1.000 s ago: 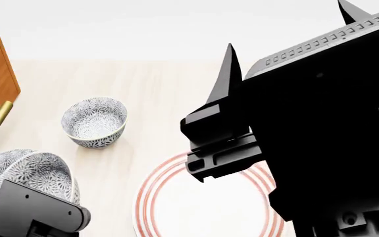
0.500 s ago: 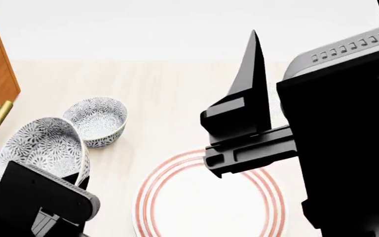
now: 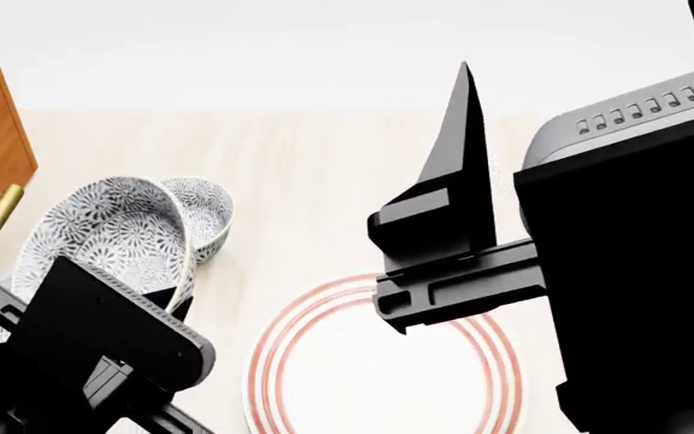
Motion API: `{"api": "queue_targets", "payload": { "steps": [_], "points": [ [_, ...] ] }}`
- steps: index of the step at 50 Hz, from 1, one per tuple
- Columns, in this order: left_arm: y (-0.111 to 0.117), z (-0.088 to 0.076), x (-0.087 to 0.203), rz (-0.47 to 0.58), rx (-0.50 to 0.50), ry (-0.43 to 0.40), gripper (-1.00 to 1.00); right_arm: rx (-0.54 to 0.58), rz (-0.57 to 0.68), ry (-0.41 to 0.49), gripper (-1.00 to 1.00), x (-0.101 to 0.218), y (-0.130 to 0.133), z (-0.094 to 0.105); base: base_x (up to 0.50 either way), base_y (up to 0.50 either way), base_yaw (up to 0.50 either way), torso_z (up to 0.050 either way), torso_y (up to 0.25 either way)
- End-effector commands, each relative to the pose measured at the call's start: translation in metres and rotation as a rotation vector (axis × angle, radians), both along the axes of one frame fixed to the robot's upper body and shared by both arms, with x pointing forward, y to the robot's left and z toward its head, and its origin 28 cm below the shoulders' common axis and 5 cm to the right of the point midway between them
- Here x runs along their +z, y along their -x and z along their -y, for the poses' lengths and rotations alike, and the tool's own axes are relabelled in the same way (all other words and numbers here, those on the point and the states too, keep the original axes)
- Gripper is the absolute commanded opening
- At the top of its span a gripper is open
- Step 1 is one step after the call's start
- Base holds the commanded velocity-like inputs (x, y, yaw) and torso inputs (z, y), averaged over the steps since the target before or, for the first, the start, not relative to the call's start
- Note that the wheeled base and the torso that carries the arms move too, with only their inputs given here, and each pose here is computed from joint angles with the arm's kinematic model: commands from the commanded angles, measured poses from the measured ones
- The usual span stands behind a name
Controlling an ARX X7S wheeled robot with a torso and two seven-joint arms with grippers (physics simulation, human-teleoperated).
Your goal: Put the bowl at the front on the plate.
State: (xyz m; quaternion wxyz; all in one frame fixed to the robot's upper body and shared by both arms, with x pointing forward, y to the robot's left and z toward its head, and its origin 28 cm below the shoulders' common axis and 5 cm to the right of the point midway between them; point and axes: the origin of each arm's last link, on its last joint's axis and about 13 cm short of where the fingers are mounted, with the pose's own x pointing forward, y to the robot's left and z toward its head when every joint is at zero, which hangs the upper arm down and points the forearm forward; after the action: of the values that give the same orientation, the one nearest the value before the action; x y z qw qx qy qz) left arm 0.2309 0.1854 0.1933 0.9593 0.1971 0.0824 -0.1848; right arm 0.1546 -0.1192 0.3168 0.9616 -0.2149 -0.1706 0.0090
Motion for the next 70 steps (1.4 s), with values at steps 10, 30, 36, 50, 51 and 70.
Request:
{"api": "queue_targets", "payload": {
  "steps": [10, 30, 36, 50, 51, 70],
  "points": [
    [-0.018, 0.007, 0.025, -0.010, -0.090, -0.079, -1.00, 0.006, -0.002, -0.003, 1.00, -0.003, -0.001, 0.000, 0.00, 0.00, 0.00, 0.000, 0.000],
    [-0.045, 0.010, 0.035, -0.016, -0.177, -0.170, -1.00, 0.006, 0.000, -0.004, 1.00, -0.003, 0.001, 0.000, 0.00, 0.00, 0.00, 0.000, 0.000],
    [-0.055, 0.011, 0.043, -0.004, -0.193, -0.198, -1.00, 0.005, 0.002, -0.004, 1.00, -0.003, 0.001, 0.000, 0.00, 0.00, 0.00, 0.000, 0.002],
    [-0.072, 0.019, 0.057, 0.024, -0.229, -0.229, -1.00, 0.011, 0.009, 0.000, 1.00, -0.003, 0.002, 0.000, 0.00, 0.00, 0.00, 0.000, 0.000],
    [-0.072, 0.019, 0.057, 0.035, -0.240, -0.238, -1.00, 0.011, 0.009, 0.000, 1.00, -0.003, 0.002, 0.000, 0.00, 0.00, 0.00, 0.000, 0.000],
    [-0.087, 0.029, 0.053, 0.024, -0.249, -0.284, -1.00, 0.020, 0.014, 0.007, 1.00, -0.001, 0.001, -0.001, 0.00, 0.00, 0.00, 0.000, 0.001]
  ]
}}
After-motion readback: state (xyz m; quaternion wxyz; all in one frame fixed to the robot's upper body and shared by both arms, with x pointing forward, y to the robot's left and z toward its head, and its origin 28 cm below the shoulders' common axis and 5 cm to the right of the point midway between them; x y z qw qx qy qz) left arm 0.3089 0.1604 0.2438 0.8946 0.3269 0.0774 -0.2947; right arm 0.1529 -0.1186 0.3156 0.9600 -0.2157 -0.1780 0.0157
